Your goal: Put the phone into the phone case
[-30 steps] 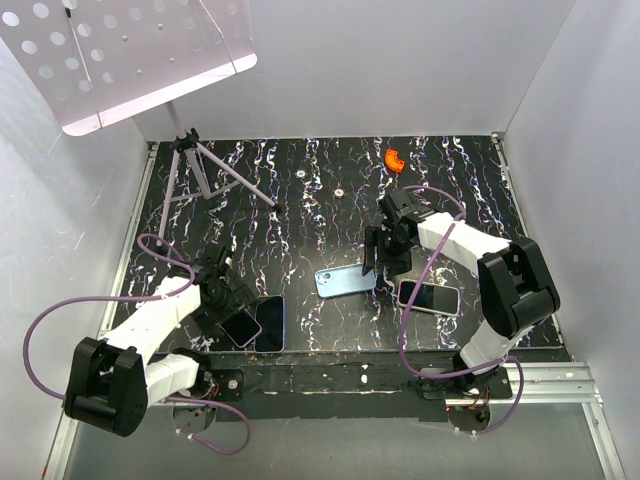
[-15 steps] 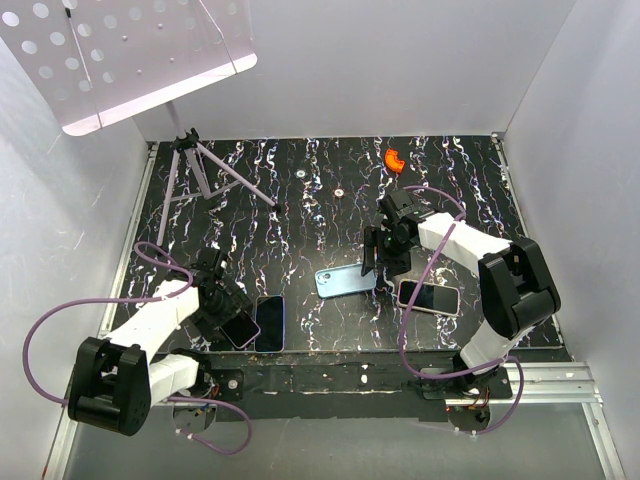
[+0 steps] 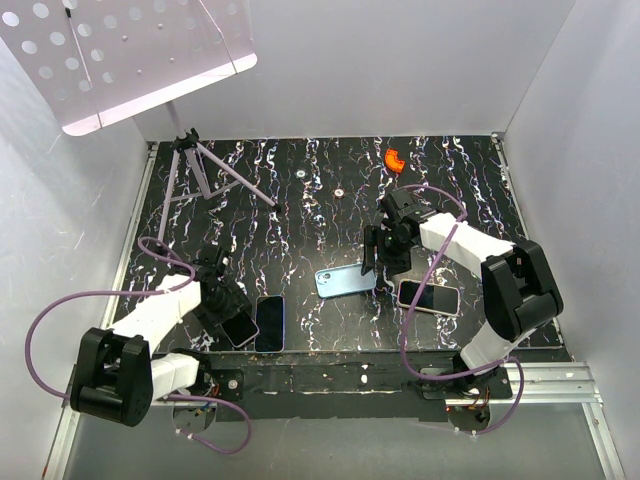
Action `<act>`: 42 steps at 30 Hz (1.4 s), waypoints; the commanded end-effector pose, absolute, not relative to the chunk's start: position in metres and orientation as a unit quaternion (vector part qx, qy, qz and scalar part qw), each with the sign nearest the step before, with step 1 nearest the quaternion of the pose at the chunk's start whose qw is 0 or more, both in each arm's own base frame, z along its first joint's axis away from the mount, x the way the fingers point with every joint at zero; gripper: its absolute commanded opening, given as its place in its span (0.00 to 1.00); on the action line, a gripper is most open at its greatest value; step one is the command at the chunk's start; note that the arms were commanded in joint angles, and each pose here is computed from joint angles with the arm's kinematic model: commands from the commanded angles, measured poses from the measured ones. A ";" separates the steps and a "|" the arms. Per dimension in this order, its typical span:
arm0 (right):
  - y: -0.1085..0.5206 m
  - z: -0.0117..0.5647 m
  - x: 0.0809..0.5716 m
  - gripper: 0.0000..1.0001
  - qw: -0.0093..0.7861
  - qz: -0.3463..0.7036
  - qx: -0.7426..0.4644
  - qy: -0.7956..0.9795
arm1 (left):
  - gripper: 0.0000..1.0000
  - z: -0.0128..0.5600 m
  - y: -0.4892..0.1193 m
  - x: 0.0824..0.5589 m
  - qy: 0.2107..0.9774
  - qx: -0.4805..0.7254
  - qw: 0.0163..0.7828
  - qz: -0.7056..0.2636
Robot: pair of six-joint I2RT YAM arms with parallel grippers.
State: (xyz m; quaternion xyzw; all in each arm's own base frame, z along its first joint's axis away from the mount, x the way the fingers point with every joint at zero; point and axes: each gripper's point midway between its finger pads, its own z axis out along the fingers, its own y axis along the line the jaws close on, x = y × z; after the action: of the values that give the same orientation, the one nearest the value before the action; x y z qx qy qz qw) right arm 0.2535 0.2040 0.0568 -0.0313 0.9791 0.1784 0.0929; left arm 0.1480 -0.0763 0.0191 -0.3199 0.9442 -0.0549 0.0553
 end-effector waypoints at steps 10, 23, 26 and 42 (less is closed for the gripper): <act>0.220 0.097 0.259 0.73 0.110 0.232 -0.039 0.966 | 0.00 0.073 -0.087 0.198 0.952 -0.226 0.171 -0.114; 0.226 0.135 0.260 0.74 0.108 0.311 -0.035 0.944 | 0.00 0.105 -0.142 0.204 0.966 -0.064 0.200 -0.149; 0.227 0.142 0.259 0.74 0.105 0.329 -0.038 0.938 | 0.00 0.113 -0.160 0.205 0.965 -0.022 0.209 -0.156; 0.267 0.200 0.227 0.79 0.025 0.514 -0.111 0.850 | 0.00 0.155 -0.248 0.182 0.923 0.189 0.269 -0.201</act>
State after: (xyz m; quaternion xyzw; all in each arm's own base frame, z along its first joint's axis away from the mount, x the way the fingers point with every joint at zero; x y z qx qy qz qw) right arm 0.2305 0.2510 0.1595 -0.0649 0.8946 0.4415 0.0244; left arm 0.1744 -0.2214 0.1255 0.1400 0.9501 -0.1783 0.2144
